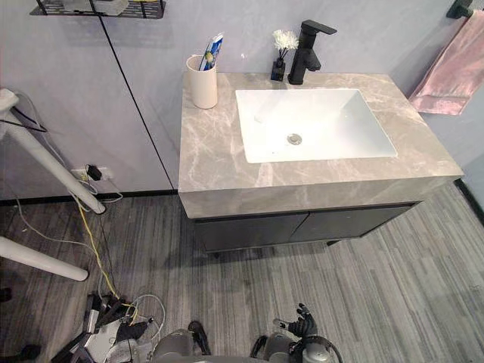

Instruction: Organize washtable

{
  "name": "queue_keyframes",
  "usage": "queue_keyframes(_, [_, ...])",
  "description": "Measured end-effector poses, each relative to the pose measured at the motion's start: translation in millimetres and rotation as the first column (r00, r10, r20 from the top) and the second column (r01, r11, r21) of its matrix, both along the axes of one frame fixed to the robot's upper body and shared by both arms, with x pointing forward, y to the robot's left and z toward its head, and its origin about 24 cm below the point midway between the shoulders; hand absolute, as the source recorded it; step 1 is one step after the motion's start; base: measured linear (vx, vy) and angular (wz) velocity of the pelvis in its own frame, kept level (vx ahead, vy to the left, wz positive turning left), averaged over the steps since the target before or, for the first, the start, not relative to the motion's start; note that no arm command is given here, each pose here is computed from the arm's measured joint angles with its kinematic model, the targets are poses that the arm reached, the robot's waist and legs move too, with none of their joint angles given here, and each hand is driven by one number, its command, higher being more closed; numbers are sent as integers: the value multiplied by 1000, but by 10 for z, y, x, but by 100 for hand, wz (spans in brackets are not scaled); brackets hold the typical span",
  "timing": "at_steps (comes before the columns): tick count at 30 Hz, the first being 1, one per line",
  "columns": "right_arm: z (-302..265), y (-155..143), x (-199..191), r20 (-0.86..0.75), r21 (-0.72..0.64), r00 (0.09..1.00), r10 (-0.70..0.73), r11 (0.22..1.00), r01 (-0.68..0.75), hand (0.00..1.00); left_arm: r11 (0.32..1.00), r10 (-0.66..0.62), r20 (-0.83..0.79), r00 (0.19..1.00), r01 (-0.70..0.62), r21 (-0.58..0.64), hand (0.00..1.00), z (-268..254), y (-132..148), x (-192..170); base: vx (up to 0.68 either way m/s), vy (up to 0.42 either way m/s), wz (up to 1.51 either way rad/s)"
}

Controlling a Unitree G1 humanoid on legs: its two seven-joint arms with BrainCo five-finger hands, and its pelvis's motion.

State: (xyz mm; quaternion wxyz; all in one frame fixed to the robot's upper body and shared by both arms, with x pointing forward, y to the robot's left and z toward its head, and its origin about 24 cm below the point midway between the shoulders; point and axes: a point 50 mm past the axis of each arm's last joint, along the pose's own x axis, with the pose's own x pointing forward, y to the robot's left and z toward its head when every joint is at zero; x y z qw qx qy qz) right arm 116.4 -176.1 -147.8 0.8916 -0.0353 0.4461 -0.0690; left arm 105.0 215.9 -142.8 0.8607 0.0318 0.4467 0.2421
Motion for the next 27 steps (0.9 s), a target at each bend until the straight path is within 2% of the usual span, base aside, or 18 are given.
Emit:
queue_keyframes(11, [-39, -9, -9, -39, -8, 997, 73, 997, -74, 0, 996, -89, 7, 996, 89, -8, 0, 1, -124, 83, 13, -49, 13])
queue_keyframes(16, [-37, -22, 12, -33, -13, 996, 78, 997, -79, 0, 997, -68, 42, 997, 69, -16, 0, 21, -150, 143, -29, -2, -19])
queue_keyframes(19, [-20, 4, 62, -16, -10, 996, 87, 996, -87, 0, 999, 18, 48, 999, -16, -48, 0, 8, -163, 112, -73, 155, -156])
queue_keyframes(23, [41, -30, 134, 32, -19, 996, 79, 997, -78, 0, 997, 17, 36, 999, -14, -70, 0, -16, -226, 128, -118, 181, -183])
queue_keyframes(25, [60, 56, 183, 53, 3, 996, 71, 997, -71, 0, 999, 10, 37, 999, -8, -51, 0, -3, -149, 155, -185, 235, -214])
queue_keyframes(27, [68, 8, 209, 56, -6, 997, 60, 998, -60, 0, 999, 9, 24, 1000, -8, -38, 0, -9, -103, 126, -130, 185, -197])
